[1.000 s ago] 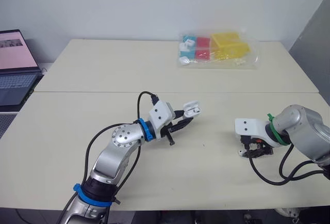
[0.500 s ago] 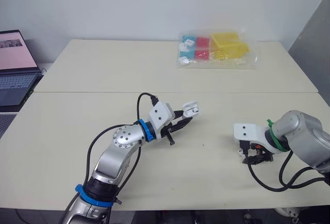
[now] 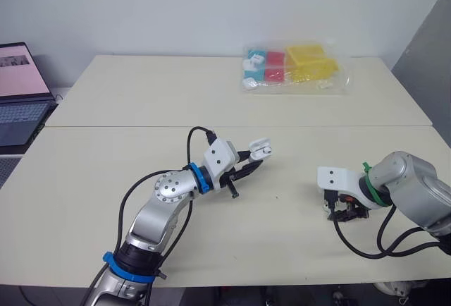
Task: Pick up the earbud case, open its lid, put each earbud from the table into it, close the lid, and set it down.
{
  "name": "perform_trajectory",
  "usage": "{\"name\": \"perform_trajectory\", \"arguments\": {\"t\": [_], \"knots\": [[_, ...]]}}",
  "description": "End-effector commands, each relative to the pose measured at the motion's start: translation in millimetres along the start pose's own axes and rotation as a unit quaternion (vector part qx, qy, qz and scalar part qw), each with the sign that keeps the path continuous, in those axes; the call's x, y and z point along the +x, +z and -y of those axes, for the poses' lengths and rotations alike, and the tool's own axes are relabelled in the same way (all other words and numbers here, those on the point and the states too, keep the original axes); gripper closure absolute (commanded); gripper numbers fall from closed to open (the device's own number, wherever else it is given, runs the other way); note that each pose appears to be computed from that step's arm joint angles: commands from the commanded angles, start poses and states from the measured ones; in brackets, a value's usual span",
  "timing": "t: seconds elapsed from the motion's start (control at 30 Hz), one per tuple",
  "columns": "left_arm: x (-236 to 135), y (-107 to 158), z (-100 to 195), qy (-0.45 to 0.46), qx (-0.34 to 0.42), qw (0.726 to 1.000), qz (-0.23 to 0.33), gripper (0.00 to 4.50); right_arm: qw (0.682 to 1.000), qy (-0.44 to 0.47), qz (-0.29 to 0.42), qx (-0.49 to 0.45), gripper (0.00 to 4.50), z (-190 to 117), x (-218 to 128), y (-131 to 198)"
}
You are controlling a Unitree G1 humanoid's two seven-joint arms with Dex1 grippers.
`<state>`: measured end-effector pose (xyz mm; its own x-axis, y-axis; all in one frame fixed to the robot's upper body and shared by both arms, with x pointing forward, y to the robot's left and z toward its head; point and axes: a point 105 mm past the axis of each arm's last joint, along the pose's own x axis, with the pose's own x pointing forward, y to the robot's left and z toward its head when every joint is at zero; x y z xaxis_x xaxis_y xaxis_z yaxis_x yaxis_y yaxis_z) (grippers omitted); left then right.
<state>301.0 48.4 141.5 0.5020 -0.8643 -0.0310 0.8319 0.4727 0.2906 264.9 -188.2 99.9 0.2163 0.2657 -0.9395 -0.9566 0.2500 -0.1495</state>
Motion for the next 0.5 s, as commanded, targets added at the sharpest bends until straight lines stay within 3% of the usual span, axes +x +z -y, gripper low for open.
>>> {"name": "perform_trajectory", "arguments": {"t": [0.03, 0.1, 0.13, 0.5], "knots": [[-0.3, 7.6, -1.2, 0.004, 0.014, 1.0, 0.011, 3.72, 1.0, 0.009, 0.013, -0.005, 3.24, -4.8, 1.2, 6.3], [-0.4, 7.3, -1.1, 0.004, 0.014, 1.0, 0.01, 3.72, 1.0, 0.009, 0.015, -0.004, 3.93, -5.5, 1.9, 7.1], [-0.4, 7.2, -1.1, 0.004, 0.014, 1.0, 0.01, 3.72, 1.0, 0.009, 0.015, -0.004, 4.07, -5.8, 2.2, 7.5], [-2.6, 5.3, -1.9, 0.005, 0.012, 1.0, 0.006, 3.72, 0.999, 0.018, 0.026, -0.01, 4.07, -4.7, -7.2, 9.3]]}}
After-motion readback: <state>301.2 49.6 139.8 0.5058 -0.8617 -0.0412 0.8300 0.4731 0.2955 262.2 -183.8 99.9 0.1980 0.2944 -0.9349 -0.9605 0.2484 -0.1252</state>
